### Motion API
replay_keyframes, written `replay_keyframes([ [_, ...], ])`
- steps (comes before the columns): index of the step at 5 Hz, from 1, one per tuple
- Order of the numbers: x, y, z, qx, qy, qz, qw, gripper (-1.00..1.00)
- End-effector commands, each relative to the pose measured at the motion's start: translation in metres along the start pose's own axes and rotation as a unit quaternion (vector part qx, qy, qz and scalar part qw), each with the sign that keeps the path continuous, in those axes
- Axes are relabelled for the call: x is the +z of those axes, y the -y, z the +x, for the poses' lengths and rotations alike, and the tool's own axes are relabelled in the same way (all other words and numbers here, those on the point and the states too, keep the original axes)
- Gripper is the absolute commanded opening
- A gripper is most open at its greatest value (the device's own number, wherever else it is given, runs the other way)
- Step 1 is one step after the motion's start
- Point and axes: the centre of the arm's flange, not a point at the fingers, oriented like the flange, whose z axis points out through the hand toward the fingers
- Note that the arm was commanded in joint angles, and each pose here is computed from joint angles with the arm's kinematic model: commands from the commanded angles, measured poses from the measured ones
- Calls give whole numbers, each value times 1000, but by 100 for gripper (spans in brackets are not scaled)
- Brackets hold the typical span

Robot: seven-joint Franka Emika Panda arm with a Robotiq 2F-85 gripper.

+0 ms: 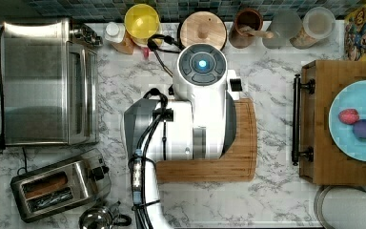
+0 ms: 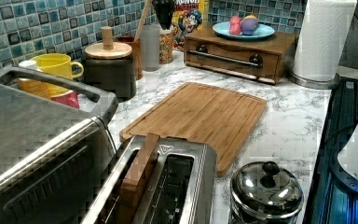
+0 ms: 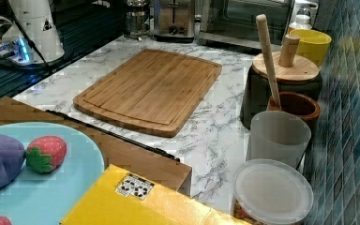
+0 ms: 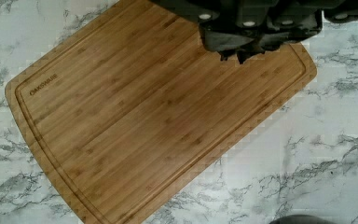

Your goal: Turn on the toaster.

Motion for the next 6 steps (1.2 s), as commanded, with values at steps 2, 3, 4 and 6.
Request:
replay_keyframes([
  [2,9,11,-22,-77,-1,26,997,-100],
  [3,14,31,-50,-142,0,36,989,-100],
  [4,19,49,-85,-196,-20,37,980,-100],
  [6,42,68,-137,-266,-22,49,963,-100],
])
